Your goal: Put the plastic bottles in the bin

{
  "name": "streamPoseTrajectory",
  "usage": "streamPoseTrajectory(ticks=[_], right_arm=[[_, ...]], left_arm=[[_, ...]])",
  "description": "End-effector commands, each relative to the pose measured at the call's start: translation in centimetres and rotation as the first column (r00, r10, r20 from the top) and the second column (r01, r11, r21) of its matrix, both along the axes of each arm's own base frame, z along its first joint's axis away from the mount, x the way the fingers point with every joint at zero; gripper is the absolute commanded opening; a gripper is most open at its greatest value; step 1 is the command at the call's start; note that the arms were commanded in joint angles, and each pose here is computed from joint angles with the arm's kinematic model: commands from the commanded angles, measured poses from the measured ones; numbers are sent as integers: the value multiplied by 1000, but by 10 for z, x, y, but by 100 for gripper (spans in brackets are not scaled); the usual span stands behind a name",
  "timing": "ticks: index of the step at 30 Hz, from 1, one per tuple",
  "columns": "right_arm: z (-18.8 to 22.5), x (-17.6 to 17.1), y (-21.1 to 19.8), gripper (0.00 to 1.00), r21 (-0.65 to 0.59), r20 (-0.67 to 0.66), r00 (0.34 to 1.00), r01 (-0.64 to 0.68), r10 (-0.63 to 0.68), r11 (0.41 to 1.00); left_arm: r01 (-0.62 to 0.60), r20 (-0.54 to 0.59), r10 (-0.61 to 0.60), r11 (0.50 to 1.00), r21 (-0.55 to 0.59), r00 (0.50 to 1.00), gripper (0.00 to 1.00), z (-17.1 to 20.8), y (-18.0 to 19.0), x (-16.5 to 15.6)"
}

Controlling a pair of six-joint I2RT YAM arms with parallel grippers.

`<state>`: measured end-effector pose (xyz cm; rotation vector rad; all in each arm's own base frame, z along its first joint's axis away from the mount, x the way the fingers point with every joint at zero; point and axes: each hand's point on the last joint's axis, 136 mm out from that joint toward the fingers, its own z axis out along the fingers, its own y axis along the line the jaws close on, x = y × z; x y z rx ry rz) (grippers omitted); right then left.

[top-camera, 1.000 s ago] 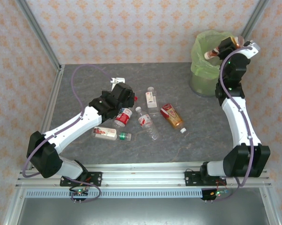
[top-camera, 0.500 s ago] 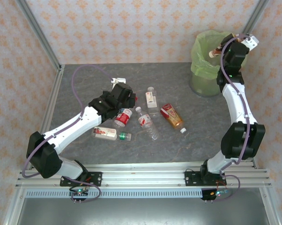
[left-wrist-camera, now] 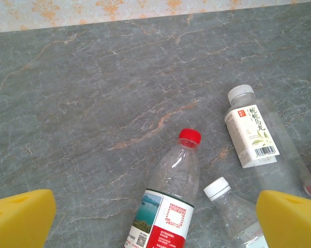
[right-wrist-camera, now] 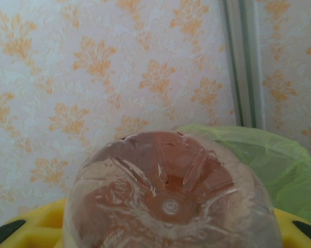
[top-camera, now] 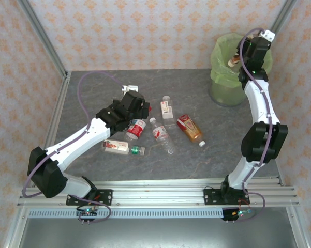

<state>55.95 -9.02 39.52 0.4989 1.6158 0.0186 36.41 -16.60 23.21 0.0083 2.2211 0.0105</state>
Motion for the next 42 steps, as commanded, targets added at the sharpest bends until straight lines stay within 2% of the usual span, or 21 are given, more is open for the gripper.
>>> streamPoseTrajectory(ticks=[1, 7, 11, 15, 19, 23, 25, 33, 37, 39, 42], right_arm=[[-10, 7, 9, 0, -26, -74, 995, -71, 69, 997], [-21, 19, 7, 2, -7, -77, 995, -59, 58, 998], [-32, 36, 18, 15, 32, -89, 987, -131, 133, 991], [-41, 50, 20, 30, 76, -124, 982, -136, 144, 988], [-44, 54, 19, 40, 75, -139, 980, -131, 141, 989], [-49, 51, 17, 47, 51, -154, 979, -125, 132, 991], [-48, 49, 18, 53, 41, -154, 979, -130, 135, 991], [-31, 36, 21, 71, 16, -117, 983, -143, 144, 990], [-18, 24, 25, 83, -19, -101, 981, -170, 167, 985], [-10, 16, 26, 99, -36, -86, 982, -172, 168, 984], [5, 2, 26, 99, -60, -57, 985, -165, 161, 984]], left_arm=[[4, 38, -4, 1000, -13, 999, 100, 14, 1, 0], [7, 37, -6, 1000, -12, 999, 100, 14, 1, 0], [26, 34, -25, 999, -18, 999, 100, 13, -2, 0], [43, 18, -42, 997, -68, 999, 100, 14, -8, -5], [28, -16, -30, 993, -113, 999, 100, 12, -10, -10], [-32, -65, 24, 990, -134, 998, 100, 1, -3, -17], [-69, -80, 58, 988, -138, 995, 100, -7, 3, -21], [-196, -101, 182, 968, -157, 978, 100, -27, 30, -35], [-237, -100, 223, 958, -163, 970, 100, -32, 40, -40], [-255, -105, 241, 953, -164, 965, 100, -35, 45, -42], [-281, -117, 265, 946, -163, 957, 100, -40, 52, -45]])
